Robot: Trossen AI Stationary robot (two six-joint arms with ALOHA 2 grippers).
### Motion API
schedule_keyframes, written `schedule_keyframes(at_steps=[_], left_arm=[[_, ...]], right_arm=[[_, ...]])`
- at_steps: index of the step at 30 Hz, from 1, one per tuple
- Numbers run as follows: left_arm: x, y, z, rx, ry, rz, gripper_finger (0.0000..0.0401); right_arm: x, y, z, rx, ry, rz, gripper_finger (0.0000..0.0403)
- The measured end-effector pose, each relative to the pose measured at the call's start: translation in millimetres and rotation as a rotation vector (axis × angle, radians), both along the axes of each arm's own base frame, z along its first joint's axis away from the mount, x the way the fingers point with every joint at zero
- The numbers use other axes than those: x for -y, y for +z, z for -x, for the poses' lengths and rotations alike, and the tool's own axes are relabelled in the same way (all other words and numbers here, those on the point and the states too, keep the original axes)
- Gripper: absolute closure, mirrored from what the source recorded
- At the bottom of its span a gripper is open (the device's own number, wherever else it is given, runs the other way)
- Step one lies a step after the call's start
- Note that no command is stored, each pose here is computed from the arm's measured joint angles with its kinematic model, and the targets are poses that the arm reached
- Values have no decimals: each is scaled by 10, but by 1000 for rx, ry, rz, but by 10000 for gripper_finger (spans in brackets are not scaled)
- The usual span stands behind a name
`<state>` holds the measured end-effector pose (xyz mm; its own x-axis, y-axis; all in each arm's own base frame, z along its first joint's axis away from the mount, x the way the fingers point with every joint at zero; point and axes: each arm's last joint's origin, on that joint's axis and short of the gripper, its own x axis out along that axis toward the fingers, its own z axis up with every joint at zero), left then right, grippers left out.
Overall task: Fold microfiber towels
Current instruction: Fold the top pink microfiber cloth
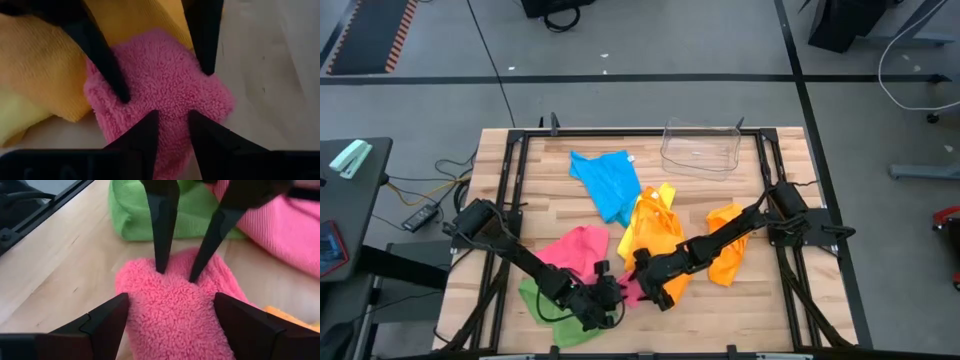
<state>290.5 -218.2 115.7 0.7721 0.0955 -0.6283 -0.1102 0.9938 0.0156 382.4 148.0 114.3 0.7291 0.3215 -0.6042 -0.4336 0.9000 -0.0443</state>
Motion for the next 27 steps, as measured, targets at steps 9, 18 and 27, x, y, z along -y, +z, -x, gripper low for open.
schedule_keyframes(at_steps=[9,18,27], left_arm=[[26,-13,39,-18,-12,-9,280],[22,-17,39,-26,-21,-10,290],[40,-20,56,-28,-27,-9,283]], right_arm=[[-351,243,13,103,112,77,97],[-453,277,39,178,124,140,97],[-153,-88,-131,92,42,147,97]])
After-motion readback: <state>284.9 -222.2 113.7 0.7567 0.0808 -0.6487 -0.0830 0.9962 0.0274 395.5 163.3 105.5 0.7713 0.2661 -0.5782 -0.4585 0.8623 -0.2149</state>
